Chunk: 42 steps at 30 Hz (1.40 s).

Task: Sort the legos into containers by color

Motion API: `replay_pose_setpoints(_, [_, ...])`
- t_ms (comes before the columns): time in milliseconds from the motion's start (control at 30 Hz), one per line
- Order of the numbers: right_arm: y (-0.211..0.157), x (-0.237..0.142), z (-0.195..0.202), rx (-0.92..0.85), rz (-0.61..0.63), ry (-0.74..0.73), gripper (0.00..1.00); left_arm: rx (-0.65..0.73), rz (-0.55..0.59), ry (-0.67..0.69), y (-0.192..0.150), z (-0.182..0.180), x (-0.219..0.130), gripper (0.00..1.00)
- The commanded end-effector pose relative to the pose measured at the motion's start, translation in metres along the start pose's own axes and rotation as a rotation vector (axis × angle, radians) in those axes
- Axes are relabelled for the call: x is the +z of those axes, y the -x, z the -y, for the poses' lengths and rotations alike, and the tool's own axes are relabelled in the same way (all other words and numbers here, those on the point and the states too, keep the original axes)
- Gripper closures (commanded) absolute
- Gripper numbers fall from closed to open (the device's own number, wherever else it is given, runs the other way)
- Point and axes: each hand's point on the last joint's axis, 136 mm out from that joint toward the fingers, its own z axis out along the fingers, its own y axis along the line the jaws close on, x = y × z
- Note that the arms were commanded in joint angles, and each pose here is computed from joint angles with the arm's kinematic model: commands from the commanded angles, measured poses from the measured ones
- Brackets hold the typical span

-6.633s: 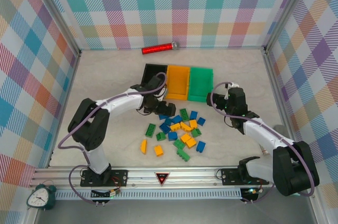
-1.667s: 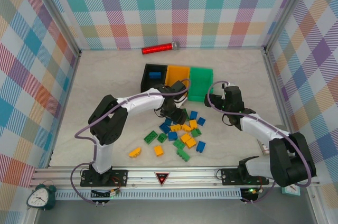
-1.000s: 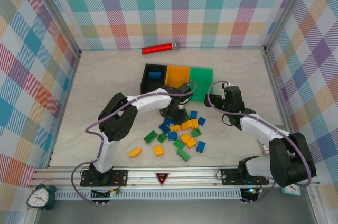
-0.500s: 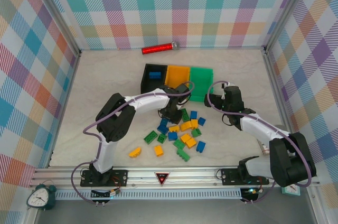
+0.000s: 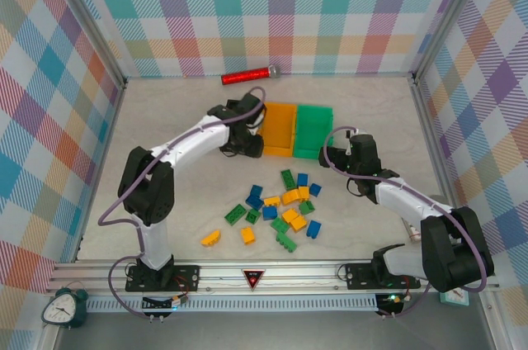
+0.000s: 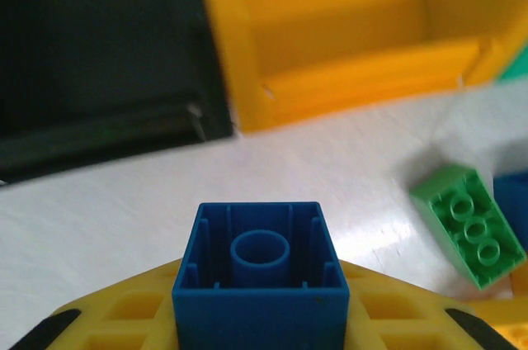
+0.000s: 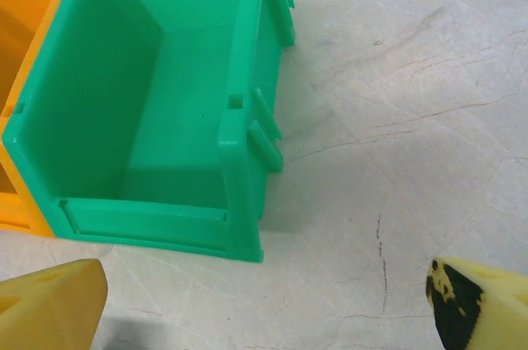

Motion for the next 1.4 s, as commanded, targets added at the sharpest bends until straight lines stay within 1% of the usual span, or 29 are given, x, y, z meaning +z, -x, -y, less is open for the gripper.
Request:
replay_pose_setpoints(0, [0.01,-0.003,-0.009,0.001,0.016,0.029,0.01,-0.086,0.084,-0.011,0.039,-0.023,-0.017,0.65])
replay_pose_setpoints(33, [0.01,-0.003,-0.009,0.001,0.015,0.029,0.01,-0.102,0.093,-0.021,0.047,-0.028,-0.016,0.62])
replay_pose_setpoints(67, [0.01,-0.003,-0.009,0.0,0.016,0.029,0.01,-0.117,0.107,-0.022,0.056,-0.033,-0.016,0.55])
replay_pose_setpoints(100, [0.01,-0.004,-0.009,0.001,0.017,0.029,0.01,-0.128,0.115,-0.009,0.063,-0.039,-0.015,0.46])
replay_pose_setpoints(167, [0.01,-0.004,-0.009,0.0,0.018,0.028,0.01,-0.141,0.116,0.013,0.069,-0.044,-0.016,0.33])
replay_pose_setpoints(267, [0.01,-0.004,-0.008,-0.001,0.018,0.023,0.01,-0.153,0.131,-0.02,0.067,-0.038,-0.016,0.28])
replay_pose_setpoints(367, [0.01,-0.003,-0.008,-0.002,0.018,0.024,0.01,-0.147,0.149,-0.062,0.051,-0.028,-0.019,0.27])
replay_pose_setpoints(467, [0.01,-0.002,-0.01,0.002,0.012,0.032,0.01,-0.112,0.136,-0.104,0.025,-0.016,-0.02,0.28])
replay_pose_setpoints(733, [0.006,0.003,-0.011,0.005,-0.006,0.038,0.01,0.003,-0.027,-0.114,-0.077,-0.009,-0.014,0.29])
replay_pose_setpoints(833, [0.006,0.004,-0.013,0.004,-0.01,0.039,0.01,0.005,-0.075,-0.112,-0.11,-0.011,-0.015,0.29])
replay_pose_setpoints(900, [0.006,0.005,-0.013,0.001,-0.011,0.039,0.01,-0.01,-0.109,-0.106,-0.127,-0.014,-0.016,0.29])
replay_pose_setpoints(967, [0.005,0.005,-0.013,-0.002,-0.013,0.037,0.01,-0.045,-0.136,-0.043,-0.142,-0.026,-0.018,0.29])
replay_pose_setpoints(1033, [0.005,0.006,-0.013,-0.005,-0.016,0.035,0.01,-0.084,-0.173,-0.01,-0.158,-0.034,-0.022,0.29])
replay_pose_setpoints(1167, [0.005,0.006,-0.014,-0.007,-0.016,0.034,0.01,-0.219,-0.267,0.074,-0.193,-0.048,-0.038,0.29])
replay_pose_setpoints(1267, [0.005,0.007,-0.014,-0.005,-0.018,0.034,0.01,-0.243,-0.3,0.091,-0.216,-0.048,-0.051,0.29])
replay_pose_setpoints(1333, [0.005,0.007,-0.015,-0.005,-0.018,0.036,0.01,-0.237,-0.317,0.085,-0.225,-0.041,-0.06,0.29])
replay_pose_setpoints(1367, [0.005,0.007,-0.015,-0.005,-0.017,0.037,0.01,-0.258,-0.327,0.095,-0.23,-0.04,-0.062,0.29])
